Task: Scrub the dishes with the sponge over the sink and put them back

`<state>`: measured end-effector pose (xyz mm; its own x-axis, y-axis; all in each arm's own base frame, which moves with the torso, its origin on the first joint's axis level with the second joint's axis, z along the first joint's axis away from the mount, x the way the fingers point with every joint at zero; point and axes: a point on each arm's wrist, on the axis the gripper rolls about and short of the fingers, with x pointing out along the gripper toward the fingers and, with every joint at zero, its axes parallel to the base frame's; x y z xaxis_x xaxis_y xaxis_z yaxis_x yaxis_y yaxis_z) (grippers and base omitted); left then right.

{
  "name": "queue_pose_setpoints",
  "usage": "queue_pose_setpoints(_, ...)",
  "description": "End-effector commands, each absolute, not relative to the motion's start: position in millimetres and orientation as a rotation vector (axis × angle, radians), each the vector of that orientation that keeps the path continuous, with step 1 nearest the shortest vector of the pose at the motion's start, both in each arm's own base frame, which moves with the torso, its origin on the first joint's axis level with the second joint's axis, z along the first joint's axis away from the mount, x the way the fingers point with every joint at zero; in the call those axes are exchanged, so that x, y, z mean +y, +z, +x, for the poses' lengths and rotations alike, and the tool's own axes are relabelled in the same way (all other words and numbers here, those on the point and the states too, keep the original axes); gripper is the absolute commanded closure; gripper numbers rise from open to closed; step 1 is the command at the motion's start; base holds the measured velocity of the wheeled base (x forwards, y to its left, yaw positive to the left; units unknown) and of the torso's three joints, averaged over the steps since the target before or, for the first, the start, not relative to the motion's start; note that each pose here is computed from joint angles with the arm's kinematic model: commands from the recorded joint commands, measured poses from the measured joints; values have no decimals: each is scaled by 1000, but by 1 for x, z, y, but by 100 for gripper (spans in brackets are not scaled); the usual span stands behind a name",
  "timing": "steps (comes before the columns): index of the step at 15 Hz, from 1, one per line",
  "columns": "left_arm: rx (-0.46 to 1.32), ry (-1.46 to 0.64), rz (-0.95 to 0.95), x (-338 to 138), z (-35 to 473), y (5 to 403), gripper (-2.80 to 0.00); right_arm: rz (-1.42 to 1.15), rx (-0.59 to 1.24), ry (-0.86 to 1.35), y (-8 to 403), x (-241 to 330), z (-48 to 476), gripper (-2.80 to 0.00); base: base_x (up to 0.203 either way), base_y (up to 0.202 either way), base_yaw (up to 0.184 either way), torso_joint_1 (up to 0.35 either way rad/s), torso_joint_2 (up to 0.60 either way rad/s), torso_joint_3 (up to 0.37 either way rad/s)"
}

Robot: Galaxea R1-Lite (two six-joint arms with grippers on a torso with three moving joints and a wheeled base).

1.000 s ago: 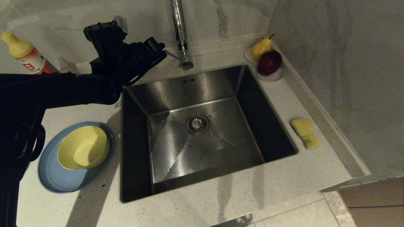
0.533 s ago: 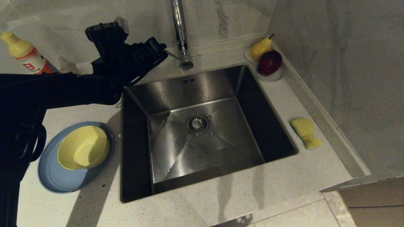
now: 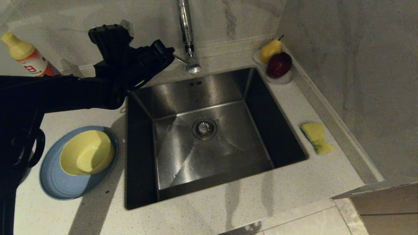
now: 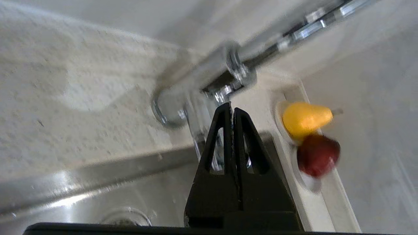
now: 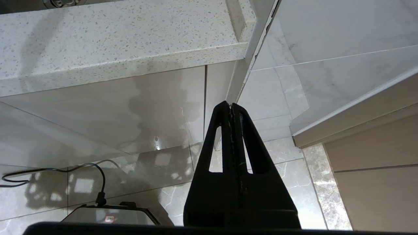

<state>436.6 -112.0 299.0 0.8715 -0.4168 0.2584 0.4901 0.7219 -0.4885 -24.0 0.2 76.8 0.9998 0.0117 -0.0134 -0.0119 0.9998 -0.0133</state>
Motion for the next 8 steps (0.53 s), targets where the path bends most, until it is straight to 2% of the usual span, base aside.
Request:
queue_pose_setpoints(1, -123, -527, -586, -111, 430, 302, 0, -14, 12, 12, 77, 0, -24, 0, 0, 0, 0, 0, 0, 0)
queue_pose_setpoints(8, -74, -579, -595, -111, 414, 302, 0, -14, 12, 12, 77, 0, -24, 0, 0, 0, 0, 0, 0, 0)
